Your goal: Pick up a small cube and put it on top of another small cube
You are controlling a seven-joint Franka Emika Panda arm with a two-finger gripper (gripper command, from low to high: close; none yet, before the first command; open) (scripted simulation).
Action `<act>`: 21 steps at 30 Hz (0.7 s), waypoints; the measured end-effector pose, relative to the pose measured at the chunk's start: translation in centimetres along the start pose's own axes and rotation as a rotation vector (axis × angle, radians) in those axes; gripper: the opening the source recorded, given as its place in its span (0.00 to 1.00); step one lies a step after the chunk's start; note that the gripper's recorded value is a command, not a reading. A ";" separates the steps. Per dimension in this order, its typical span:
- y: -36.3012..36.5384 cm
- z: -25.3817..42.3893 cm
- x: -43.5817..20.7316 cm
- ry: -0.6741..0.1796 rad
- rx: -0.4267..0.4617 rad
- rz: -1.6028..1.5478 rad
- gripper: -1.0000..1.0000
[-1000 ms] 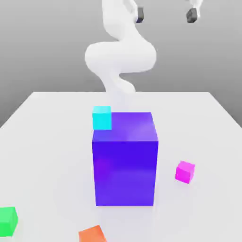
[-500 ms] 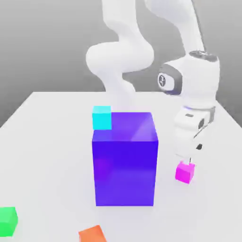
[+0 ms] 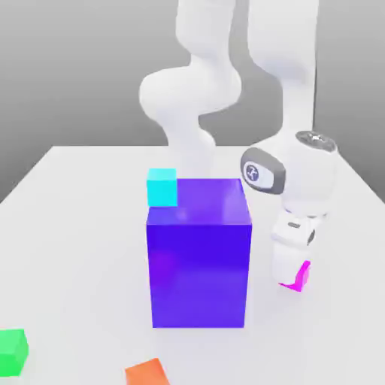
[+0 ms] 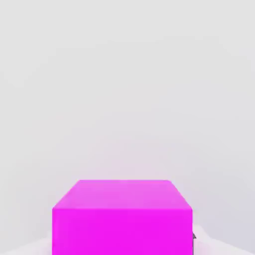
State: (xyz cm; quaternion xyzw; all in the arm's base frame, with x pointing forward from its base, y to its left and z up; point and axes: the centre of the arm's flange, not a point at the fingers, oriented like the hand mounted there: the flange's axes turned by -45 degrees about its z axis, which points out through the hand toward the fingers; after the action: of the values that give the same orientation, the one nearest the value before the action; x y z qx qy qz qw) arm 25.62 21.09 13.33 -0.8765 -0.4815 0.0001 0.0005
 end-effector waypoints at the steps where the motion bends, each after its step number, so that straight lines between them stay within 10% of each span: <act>1: 0.0 -0.7 0.1 0.000 0.000 0.000 0.00; 8: -0.2 -5.8 0.2 0.002 0.000 -0.006 0.00; 21: 26.5 -11.3 -6.1 0.133 -0.020 0.555 0.00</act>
State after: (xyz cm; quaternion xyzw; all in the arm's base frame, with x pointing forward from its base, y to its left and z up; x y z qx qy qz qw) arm 44.70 1.73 24.57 -0.9728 -0.2219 -0.0619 0.0233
